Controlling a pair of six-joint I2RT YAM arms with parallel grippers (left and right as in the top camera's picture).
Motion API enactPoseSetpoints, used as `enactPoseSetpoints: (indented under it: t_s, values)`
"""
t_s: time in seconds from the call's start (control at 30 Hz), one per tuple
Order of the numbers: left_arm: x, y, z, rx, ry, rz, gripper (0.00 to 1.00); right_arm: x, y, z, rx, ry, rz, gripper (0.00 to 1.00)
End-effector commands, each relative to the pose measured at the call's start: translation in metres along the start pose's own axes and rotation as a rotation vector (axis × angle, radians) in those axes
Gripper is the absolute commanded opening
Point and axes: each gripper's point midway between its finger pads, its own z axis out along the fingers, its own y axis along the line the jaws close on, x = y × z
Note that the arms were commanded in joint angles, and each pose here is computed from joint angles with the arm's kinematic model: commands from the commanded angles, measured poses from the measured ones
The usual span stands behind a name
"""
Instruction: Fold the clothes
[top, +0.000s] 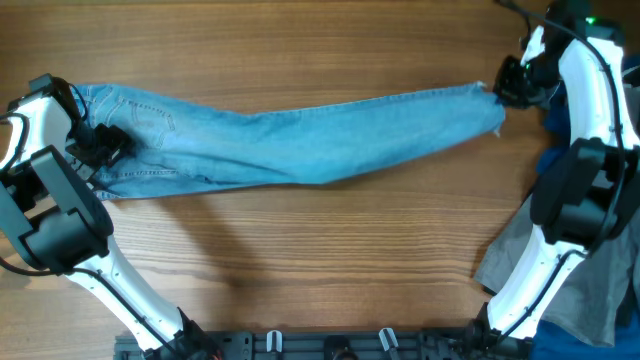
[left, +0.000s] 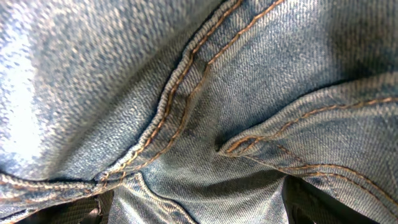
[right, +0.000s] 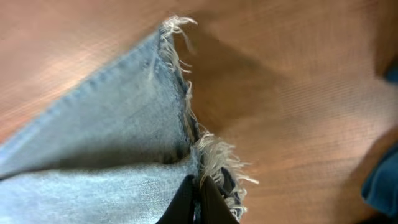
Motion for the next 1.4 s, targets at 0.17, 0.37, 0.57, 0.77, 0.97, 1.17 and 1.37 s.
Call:
enactPoseSetpoints:
  t_s: [0.17, 0.37, 0.57, 0.77, 0.97, 1.17, 1.37]
  values:
    - [-0.002, 0.009, 0.032, -0.032, 0.035, -0.005, 0.88, -0.020, 0.000, -0.013, -0.045, -0.081, 0.008, 0.04]
    - [-0.003, 0.009, 0.032, -0.032, 0.035, -0.005, 0.88, 0.010, -0.008, -0.034, -0.025, 0.005, 0.041, 0.04]
    - [-0.002, 0.009, 0.032, -0.032, 0.035, -0.006, 0.88, 0.006, -0.022, -0.072, 0.039, -0.093, 0.049, 0.04]
    - [-0.003, 0.009, 0.032, -0.032, 0.035, -0.006, 0.88, 0.015, -0.021, -0.072, 0.041, -0.061, 0.046, 0.08]
    - [-0.003, 0.009, 0.032, -0.032, 0.035, -0.006, 0.88, 0.014, -0.021, -0.068, 0.038, -0.054, 0.048, 0.12]
    - [-0.003, 0.009, 0.032, -0.032, 0.034, -0.005, 0.88, 0.013, -0.021, -0.067, 0.038, -0.053, 0.030, 0.19]
    - [-0.003, 0.009, 0.032, -0.032, 0.034, -0.006, 0.88, 0.017, -0.017, -0.060, 0.039, -0.035, -0.019, 0.50]
